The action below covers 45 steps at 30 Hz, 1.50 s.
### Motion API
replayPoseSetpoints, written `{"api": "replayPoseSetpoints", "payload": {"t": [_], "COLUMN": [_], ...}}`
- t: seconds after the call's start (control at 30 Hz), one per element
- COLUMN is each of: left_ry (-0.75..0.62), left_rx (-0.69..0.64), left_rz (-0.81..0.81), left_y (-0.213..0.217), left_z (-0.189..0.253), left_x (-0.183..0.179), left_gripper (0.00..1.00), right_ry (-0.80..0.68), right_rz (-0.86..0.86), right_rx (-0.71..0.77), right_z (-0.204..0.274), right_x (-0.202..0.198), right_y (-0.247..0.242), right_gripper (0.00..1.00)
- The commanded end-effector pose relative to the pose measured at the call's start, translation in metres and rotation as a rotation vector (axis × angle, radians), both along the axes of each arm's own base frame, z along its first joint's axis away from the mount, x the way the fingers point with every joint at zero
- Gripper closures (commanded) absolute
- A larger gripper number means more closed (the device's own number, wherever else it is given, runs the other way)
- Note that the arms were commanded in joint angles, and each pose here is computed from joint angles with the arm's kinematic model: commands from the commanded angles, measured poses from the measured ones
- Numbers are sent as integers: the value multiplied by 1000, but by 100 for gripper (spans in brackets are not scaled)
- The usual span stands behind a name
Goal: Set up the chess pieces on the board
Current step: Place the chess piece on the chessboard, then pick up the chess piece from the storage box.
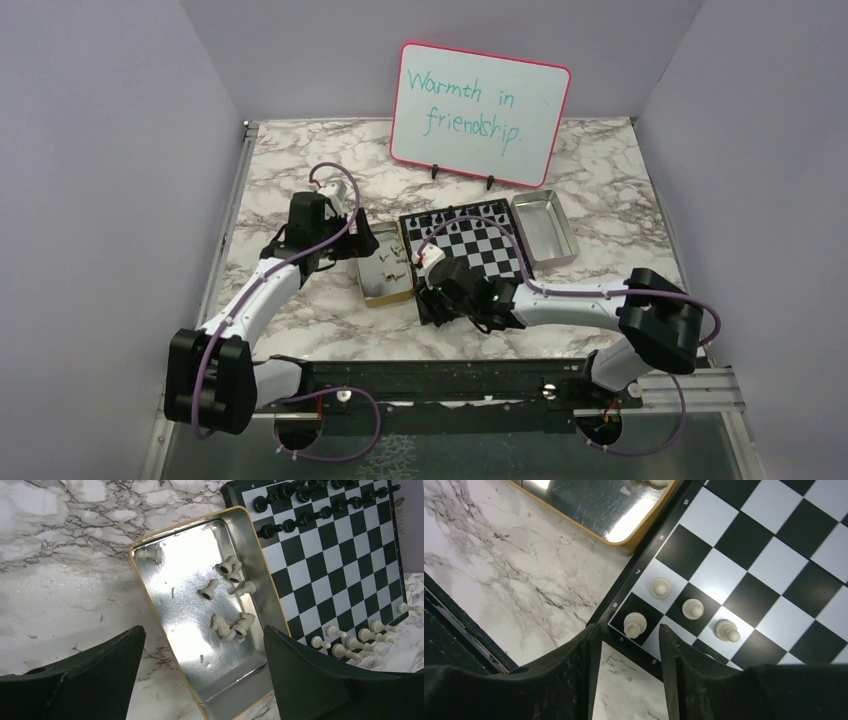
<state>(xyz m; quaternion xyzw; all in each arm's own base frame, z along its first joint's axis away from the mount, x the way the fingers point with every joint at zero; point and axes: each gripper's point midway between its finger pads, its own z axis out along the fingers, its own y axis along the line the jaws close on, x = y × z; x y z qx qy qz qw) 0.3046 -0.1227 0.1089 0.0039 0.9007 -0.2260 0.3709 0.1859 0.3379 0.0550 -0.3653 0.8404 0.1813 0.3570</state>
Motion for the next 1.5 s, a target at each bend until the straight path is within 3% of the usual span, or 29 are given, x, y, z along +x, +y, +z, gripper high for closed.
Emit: {"api": "replayPoseSetpoints", "payload": {"t": [0.0,0.27,0.53,0.7,0.83,0.97,1.2,1.47], "left_ry": [-13,52,51,-8,-33,-79,-57,-87], "left_rx": [19,131,237,279,311,394,356,436], "left_rz": [-53,-178,-308,-485,-556,-650,-732,-717], "left_y": [-3,-8,-15,-33,-35,-29,-46,-38], "left_z": [21,19,23,19,13,6,-14,-23], "left_x": [6,17,29,32,37,40,36,38], "left_gripper": [16,42,45,51,46,50,57,57], "right_ry": [7,-38,-67,-69,-86,-114,-110,-136], "right_rz": [-104,-131,-151,-204,-196,-214,-230,-224], "right_rx": [-6,142,311,350,344,316,341,329], "right_z": [25,89,129,141,154,152,152,154], "right_x": [4,2,-9,-13,-16,-15,-17,-14], "right_y": [-10,-16,-35,-54,-64,-77,-83,-83], "right_gripper": [47,42,42,42,43,43,43,43]}}
